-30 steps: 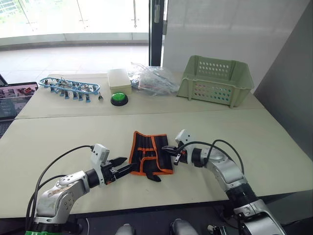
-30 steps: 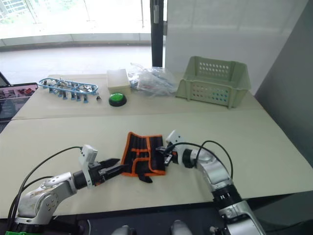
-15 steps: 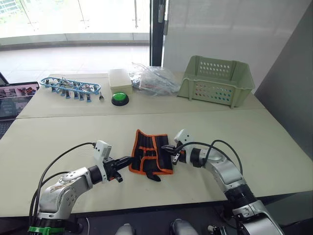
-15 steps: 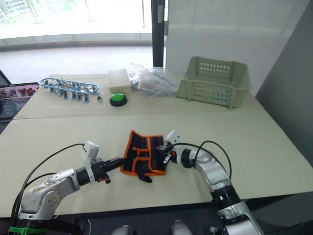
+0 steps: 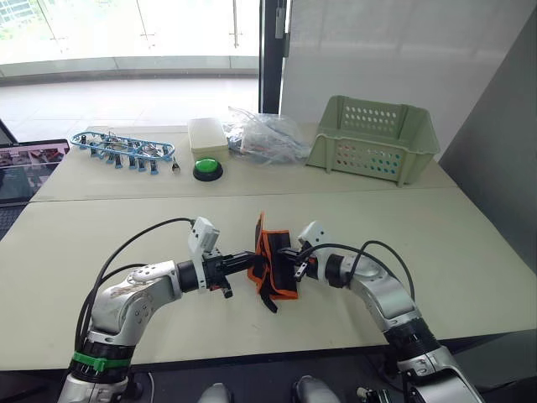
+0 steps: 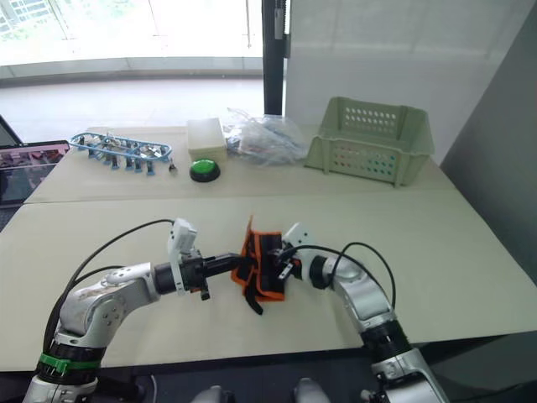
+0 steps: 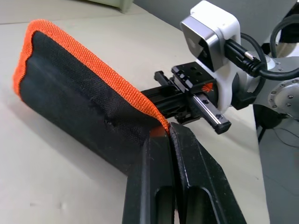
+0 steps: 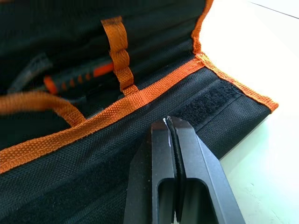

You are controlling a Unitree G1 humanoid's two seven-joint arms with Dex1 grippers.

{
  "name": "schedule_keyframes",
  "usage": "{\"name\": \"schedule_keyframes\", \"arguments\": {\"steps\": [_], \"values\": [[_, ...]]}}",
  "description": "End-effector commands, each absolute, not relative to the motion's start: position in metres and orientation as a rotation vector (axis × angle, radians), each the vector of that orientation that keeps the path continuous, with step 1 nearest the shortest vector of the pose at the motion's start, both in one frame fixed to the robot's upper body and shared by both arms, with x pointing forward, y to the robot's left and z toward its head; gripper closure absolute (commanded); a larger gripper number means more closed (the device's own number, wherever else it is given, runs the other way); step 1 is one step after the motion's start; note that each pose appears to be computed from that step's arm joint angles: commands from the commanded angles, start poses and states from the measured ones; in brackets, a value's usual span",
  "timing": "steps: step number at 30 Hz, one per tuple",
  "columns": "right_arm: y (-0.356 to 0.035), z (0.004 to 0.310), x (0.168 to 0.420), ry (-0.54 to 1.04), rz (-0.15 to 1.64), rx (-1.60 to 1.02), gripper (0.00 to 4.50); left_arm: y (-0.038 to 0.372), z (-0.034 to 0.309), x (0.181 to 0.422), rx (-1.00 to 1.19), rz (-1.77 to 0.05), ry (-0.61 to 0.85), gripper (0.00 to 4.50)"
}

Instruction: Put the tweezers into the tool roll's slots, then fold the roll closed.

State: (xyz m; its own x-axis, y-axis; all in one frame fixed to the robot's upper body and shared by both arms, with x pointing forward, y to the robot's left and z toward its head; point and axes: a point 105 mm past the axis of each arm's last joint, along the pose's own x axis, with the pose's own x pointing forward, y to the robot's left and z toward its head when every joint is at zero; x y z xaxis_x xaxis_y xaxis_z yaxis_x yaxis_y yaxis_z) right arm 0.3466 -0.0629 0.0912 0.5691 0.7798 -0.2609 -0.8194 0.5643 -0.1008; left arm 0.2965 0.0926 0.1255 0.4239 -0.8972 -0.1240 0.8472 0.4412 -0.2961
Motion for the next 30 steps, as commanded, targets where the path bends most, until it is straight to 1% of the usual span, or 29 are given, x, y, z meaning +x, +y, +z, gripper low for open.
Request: {"name": "schedule_keyframes", "arguments": {"steps": [1,4,6,10,17,19,21,24,26,27,28,30], "values": [[-0.067,0.078,0.344,0.252,0.924,-0.226,4.50,0.077,0.118,0.299,-0.181,-1.125,0.305,4.46],[-0.068,0.080,0.345,0.248,0.914,-0.216,4.50,0.068,0.109,0.306,-0.194,-1.111,0.326,4.46],[-0.070,0.084,0.346,0.239,0.896,-0.195,4.50,0.067,0.100,0.315,-0.203,-1.060,0.343,4.46],[-0.073,0.098,0.349,0.203,0.870,-0.117,4.50,0.063,0.094,0.328,-0.224,-0.989,0.328,4.46],[-0.080,0.126,0.351,0.147,0.825,0.004,4.50,0.058,0.062,0.320,-0.155,-0.977,0.427,4.46],[-0.089,0.138,0.357,0.120,0.786,0.023,4.50,0.057,0.053,0.310,-0.113,-1.013,0.465,4.46],[-0.094,0.146,0.360,0.095,0.770,0.008,4.50,0.059,0.046,0.308,-0.091,-1.002,0.488,4.46],[-0.088,0.159,0.357,0.032,0.821,-0.011,4.50,0.062,0.042,0.310,-0.083,-0.981,0.502,4.46],[-0.075,0.165,0.351,-0.006,0.893,-0.048,4.50,0.062,0.043,0.312,-0.084,-0.977,0.494,4.46],[-0.066,0.163,0.349,-0.004,0.933,-0.085,4.50,0.062,0.045,0.313,-0.085,-0.977,0.489,4.46],[-0.061,0.156,0.354,0.018,0.934,-0.148,4.50,0.061,0.047,0.314,-0.085,-0.985,0.481,4.46],[-0.059,0.146,0.362,0.048,0.928,-0.233,4.50,0.061,0.049,0.314,-0.088,-0.994,0.475,3.86]]}}
